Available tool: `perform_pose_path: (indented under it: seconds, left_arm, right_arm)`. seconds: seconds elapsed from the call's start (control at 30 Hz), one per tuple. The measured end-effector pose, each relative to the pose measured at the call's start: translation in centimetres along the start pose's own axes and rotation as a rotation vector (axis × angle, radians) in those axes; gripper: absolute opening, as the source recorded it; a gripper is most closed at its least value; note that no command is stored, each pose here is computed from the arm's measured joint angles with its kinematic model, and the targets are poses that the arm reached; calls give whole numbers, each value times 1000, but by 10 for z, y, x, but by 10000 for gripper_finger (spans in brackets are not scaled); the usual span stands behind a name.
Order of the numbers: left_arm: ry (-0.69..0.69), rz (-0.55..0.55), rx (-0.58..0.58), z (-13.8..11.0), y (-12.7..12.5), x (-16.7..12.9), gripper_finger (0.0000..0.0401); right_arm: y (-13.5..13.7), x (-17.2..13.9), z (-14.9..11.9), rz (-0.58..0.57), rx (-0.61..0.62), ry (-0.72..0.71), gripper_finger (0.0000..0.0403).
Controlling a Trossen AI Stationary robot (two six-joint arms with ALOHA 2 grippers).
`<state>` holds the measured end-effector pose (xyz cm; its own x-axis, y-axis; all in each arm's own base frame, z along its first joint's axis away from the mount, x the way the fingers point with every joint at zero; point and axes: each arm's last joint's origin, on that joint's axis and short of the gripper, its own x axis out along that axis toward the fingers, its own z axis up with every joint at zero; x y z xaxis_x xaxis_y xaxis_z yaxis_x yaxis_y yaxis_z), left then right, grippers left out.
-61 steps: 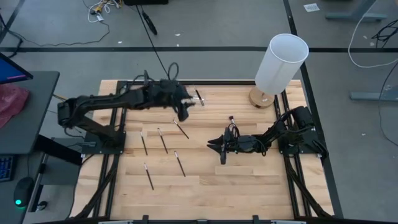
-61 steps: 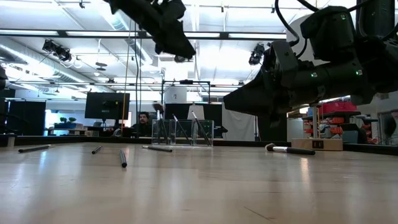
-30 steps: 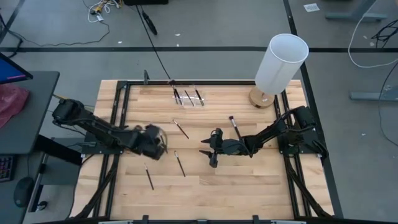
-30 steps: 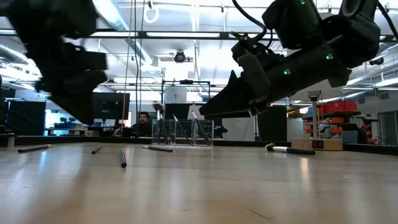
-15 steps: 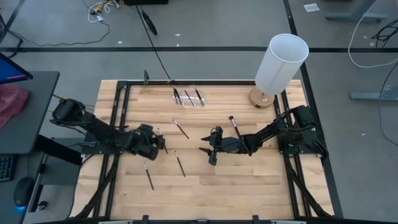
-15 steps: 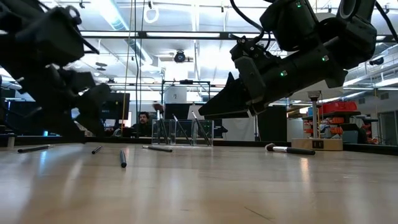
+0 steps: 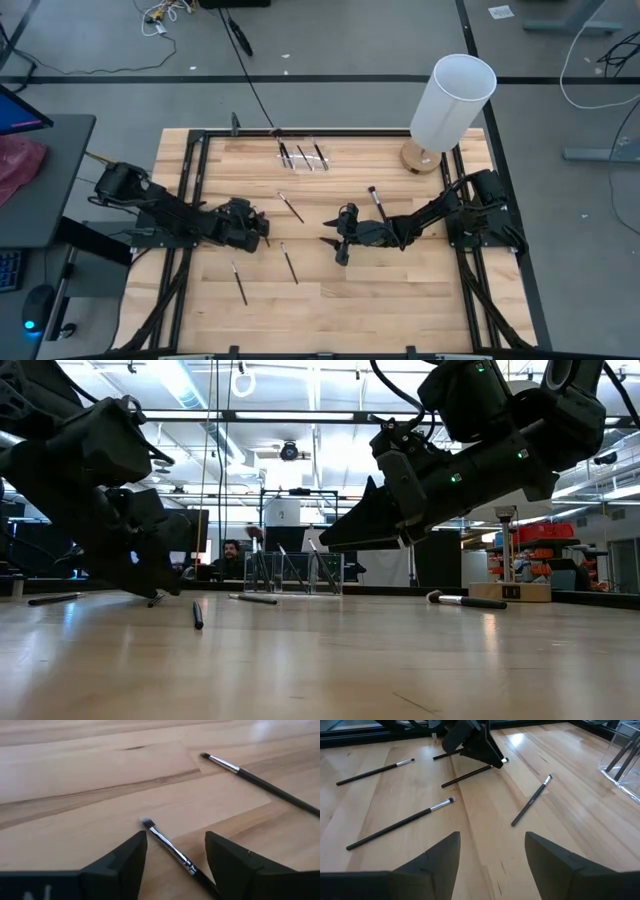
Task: Put items in baskets/containers
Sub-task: Put the black eyeshadow brush into the transparent organizer
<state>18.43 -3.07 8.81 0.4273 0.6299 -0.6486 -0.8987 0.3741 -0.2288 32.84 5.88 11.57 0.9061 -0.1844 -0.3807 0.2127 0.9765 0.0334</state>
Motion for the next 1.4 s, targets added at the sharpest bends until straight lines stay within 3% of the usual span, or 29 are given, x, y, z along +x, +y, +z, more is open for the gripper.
perform_pose_path:
  seconds: [0.2,0.53,0.73,1.13,1.4]
  left_arm:
    - [9,11,13,-3,0,1,173]
    - [20,-19,-23,-10,0,-5,59]
    - [40,-39,-22,-13,-2,-7,17]
    - [86,-182,6,-16,-16,-15,3]
    - [60,-274,26,0,-27,-12,1]
  right_arm:
    - [0,0,0,0,0,0,226]
    - [0,0,0,0,0,0,226]
    - [1,0,0,3,-1,1,226]
    - [2,-1,-2,6,-10,15,226]
    - [3,-1,-3,53,-36,28,226]
